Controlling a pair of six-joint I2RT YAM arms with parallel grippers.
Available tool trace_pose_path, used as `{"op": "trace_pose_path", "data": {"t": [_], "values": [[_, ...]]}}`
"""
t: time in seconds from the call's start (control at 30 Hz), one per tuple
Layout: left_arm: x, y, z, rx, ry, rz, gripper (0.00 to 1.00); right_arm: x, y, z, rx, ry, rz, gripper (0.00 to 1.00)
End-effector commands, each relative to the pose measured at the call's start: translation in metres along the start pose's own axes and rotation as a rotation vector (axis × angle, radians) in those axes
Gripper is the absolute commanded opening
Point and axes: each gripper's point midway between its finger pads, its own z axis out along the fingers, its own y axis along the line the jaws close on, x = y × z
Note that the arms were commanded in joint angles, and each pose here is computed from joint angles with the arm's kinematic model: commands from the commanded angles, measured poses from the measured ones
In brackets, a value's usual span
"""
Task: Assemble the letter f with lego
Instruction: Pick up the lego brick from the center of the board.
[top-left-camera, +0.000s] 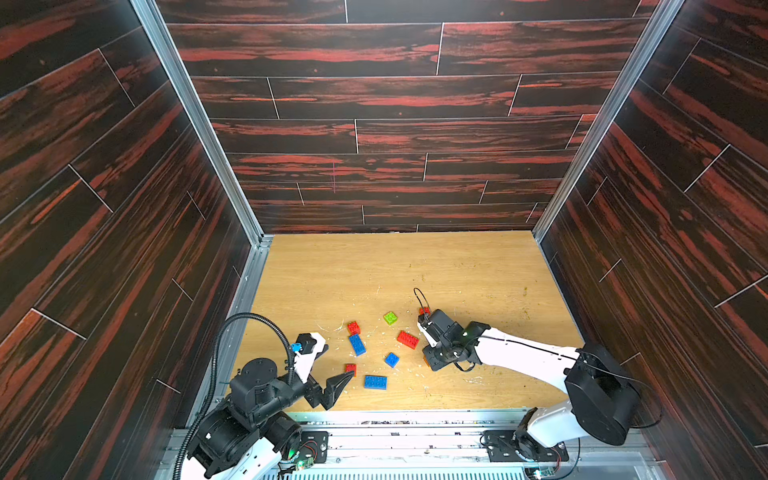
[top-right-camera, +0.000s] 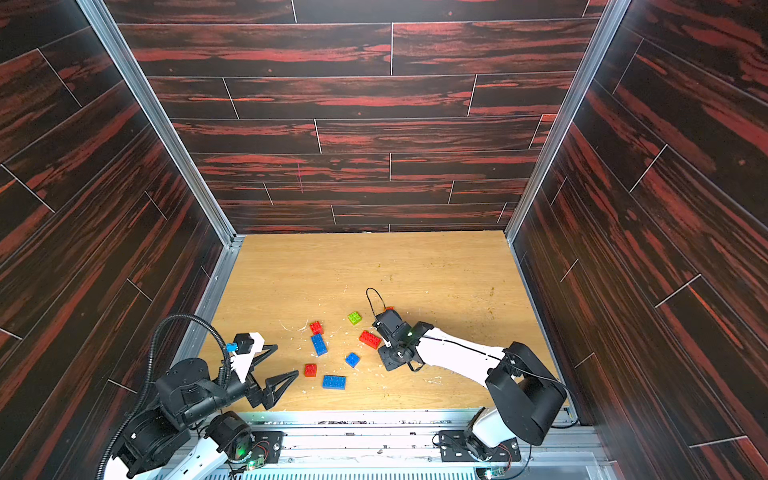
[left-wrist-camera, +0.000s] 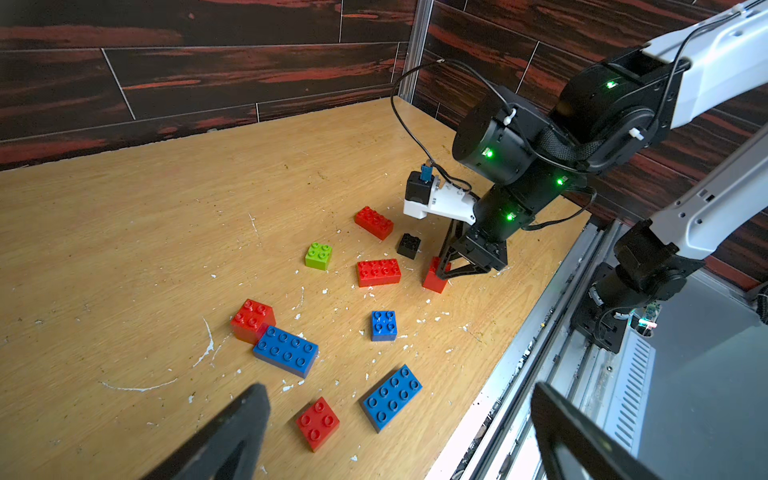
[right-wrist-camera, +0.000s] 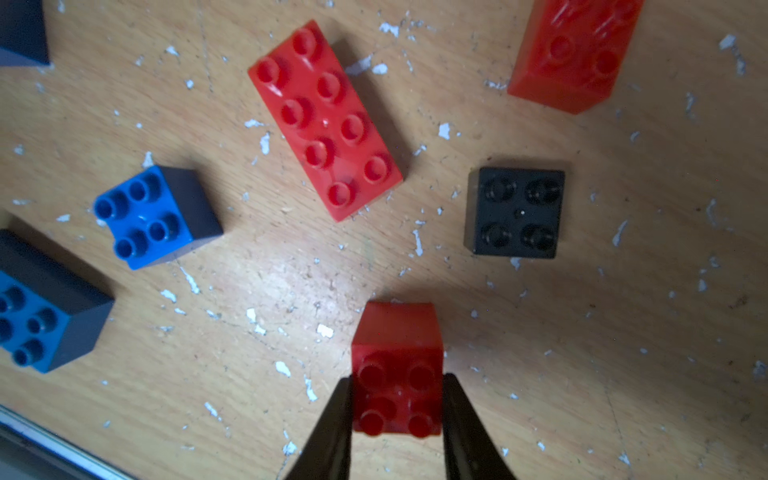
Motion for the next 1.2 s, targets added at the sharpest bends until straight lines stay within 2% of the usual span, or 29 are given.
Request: {"op": "trace_pose_path", "data": {"t": [0.0,0.3,0.47,0.57,0.8,1.17], "values": [[0.000,0.001,0.002,-0.004,-0.002,0.007,1.00,0.004,0.007,0.001,-0.014,0.033,-0.020,0.27],[0.000,0.003,0.002,-0.013,-0.005,0.007,1.00,-0.015,0.025,-0.025,-0.060,0.029,-0.233,0.22],[0.000,0.002,0.001,-0.013,-0.005,0.007,1.00,-0.024,0.036,-0.037,-0.108,0.030,-0.396,0.25],[-0.001,0.003,0.001,-0.017,-0.010,0.007,1.00,-0.018,0.044,-0.040,-0.164,0.052,-0.526,0.27],[-0.001,0.004,0.001,-0.023,-0.016,0.007,1.00,-0.008,0.057,-0.038,-0.188,0.062,-0.703,0.26],[-0.003,0.004,-0.001,-0.028,-0.029,0.008,1.00,-0.002,0.074,-0.026,-0.241,0.009,-0.855,0.24]]}}
